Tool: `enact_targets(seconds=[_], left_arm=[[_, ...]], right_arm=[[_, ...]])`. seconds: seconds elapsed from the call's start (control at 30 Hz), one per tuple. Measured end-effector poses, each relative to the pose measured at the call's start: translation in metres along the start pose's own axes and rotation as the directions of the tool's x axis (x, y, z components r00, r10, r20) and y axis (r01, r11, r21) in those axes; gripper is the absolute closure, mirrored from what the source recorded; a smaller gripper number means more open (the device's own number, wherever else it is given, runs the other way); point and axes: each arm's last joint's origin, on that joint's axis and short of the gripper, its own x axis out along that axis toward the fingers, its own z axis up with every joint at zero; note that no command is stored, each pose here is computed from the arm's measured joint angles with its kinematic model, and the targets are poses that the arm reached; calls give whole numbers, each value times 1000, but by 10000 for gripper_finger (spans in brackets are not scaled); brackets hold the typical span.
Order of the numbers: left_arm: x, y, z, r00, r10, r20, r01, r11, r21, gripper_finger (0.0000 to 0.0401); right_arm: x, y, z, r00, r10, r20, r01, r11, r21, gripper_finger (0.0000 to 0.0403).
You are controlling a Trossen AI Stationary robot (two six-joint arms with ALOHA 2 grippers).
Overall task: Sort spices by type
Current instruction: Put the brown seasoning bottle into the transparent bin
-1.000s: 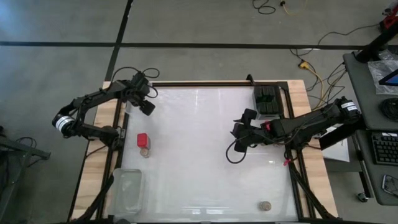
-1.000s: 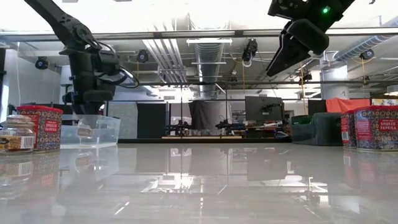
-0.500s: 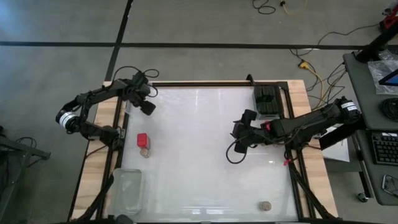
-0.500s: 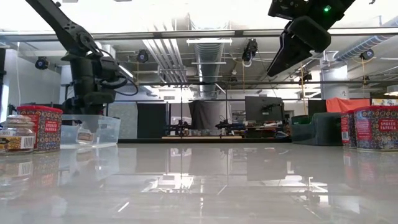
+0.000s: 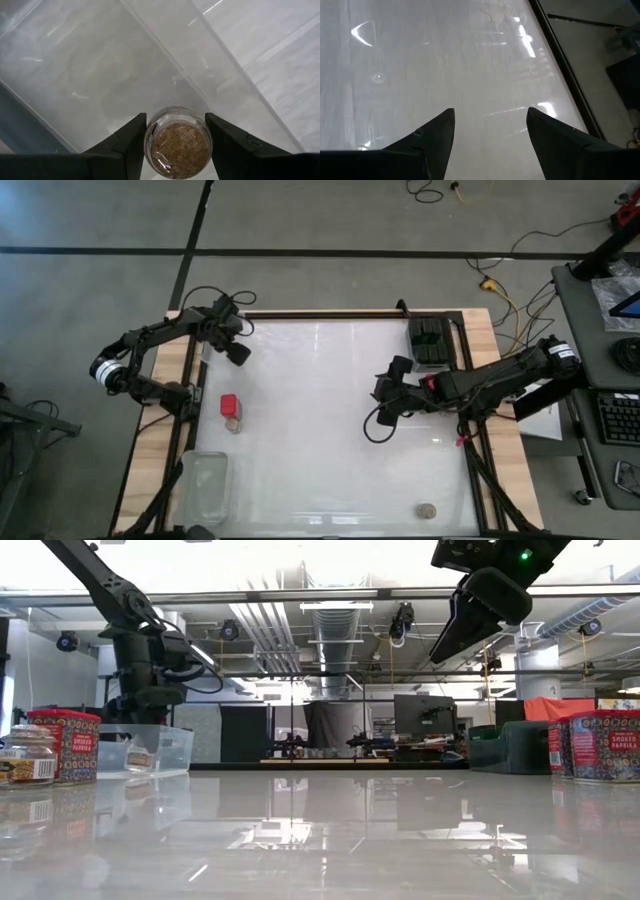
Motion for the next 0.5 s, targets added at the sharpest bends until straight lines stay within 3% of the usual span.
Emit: enact_targets(seconds=[0.5], left_arm=[[-3, 0, 2, 1000, 0, 0, 0, 1000, 0, 197]], right_arm=[[0, 0, 0, 1000, 0, 1, 0, 1000, -14, 136]])
